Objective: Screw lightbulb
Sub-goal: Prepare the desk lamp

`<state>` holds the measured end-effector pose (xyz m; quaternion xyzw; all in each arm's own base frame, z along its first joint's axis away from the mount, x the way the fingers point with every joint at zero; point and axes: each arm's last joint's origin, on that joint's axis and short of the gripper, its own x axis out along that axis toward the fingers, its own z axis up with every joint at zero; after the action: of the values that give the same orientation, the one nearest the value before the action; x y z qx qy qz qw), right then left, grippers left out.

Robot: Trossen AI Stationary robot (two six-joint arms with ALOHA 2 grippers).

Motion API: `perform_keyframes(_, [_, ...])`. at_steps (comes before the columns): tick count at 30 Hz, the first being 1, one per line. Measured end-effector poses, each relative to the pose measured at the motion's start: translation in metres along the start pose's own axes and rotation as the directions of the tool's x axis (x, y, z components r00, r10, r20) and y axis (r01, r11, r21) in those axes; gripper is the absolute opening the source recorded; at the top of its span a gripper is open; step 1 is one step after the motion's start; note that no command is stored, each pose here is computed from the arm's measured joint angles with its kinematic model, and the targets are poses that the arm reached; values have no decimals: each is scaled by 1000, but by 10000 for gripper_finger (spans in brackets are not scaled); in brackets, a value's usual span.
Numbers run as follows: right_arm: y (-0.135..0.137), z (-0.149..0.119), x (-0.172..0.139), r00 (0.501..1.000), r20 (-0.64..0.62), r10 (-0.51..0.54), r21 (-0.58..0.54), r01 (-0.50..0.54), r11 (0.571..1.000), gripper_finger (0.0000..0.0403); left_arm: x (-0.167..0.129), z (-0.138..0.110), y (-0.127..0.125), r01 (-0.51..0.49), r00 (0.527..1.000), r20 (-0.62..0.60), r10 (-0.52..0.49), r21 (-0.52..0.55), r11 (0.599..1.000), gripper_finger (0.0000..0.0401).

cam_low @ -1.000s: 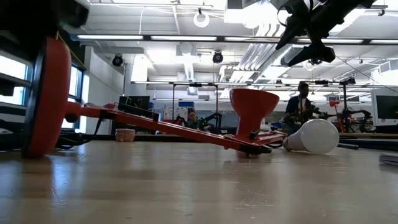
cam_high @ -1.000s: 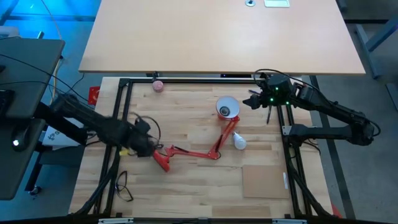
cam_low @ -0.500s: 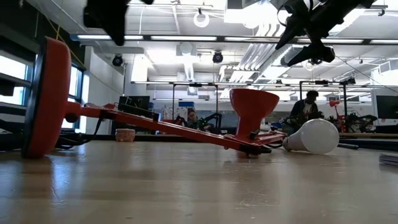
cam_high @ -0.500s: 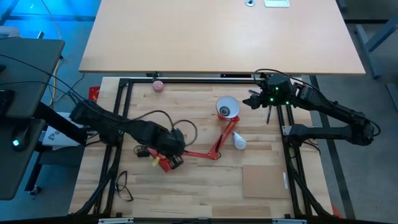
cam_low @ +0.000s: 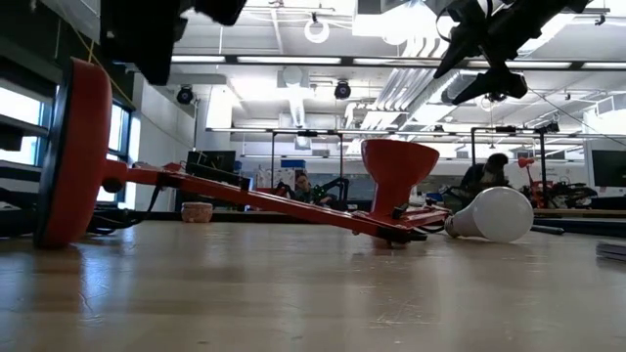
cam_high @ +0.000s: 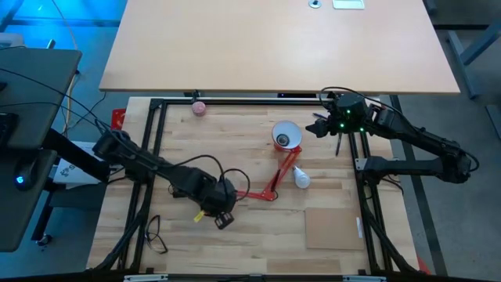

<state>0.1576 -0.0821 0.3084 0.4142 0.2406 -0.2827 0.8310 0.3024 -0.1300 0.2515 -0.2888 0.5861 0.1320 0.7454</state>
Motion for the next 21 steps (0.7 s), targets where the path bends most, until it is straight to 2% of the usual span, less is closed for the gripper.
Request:
perform_keyframes(6, [0,0,0,1000,2,-2,0,2,1000,267,14,-12,9,-60,998,-42,56,-93,994,0])
perform_keyframes(9, [0,0,0,1000,2,-3,0,3,1000,267,11,-22,7,-82,996,-53,77,-83,993,0])
perform_keyframes(14, [-1,0,0,1000,14,-19,0,19,1000,267,7,-34,15,-206,974,-100,203,-24,978,0])
perform_keyframes(17, [-1,1,0,999,29,-36,0,36,999,267,4,-39,26,-327,936,-123,330,43,944,0])
perform_keyframes(21, [-1,1,0,999,30,-36,4,36,999,267,-5,-38,44,-493,859,-105,501,92,865,0])
